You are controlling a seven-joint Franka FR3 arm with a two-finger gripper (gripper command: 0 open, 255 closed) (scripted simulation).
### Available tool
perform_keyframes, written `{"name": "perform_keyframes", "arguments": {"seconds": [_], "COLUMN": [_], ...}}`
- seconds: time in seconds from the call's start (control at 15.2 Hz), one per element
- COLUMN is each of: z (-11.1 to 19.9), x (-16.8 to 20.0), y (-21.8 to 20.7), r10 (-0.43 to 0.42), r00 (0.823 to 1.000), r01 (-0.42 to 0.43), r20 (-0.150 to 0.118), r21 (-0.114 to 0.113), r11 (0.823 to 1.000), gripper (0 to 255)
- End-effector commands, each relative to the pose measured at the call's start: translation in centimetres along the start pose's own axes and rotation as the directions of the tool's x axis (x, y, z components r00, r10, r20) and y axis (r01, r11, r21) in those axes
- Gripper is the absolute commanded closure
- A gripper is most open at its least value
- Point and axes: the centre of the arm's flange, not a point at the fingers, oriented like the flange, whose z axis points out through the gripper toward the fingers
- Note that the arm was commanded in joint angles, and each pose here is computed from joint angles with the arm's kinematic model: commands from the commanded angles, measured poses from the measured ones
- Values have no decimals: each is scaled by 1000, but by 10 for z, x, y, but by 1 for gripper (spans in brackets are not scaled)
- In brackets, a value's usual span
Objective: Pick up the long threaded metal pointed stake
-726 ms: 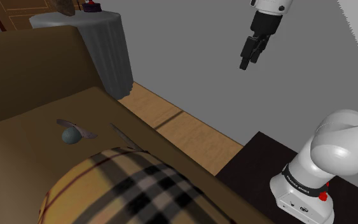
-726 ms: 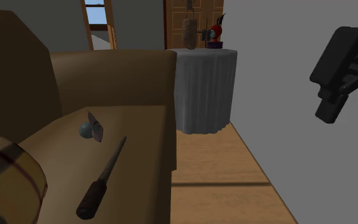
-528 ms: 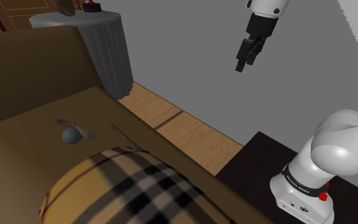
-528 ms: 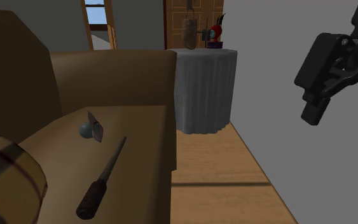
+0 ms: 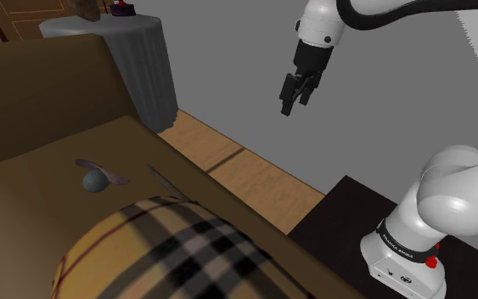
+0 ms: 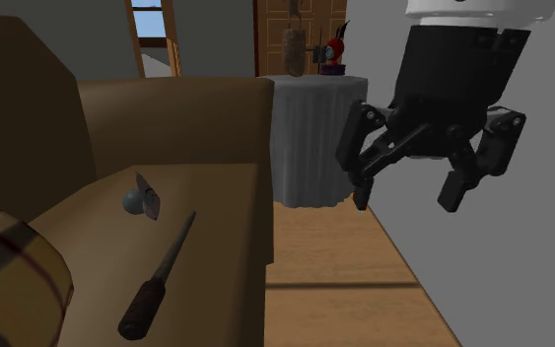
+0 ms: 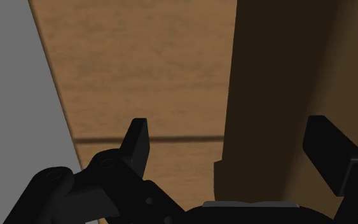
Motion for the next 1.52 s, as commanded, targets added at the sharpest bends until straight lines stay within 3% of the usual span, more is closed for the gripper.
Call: {"name": "perform_keyframes", "arguments": {"seconds": [0.0, 1.45], "z": [16, 144], "x": [8, 110], "y": [-22, -253], "r10": [2, 16], "r00": [1000, 999], "r01": [-2, -14], "r20": [-4, -38], "r21": [5, 52], "r11": [1000, 999], "gripper": [0, 0]}}
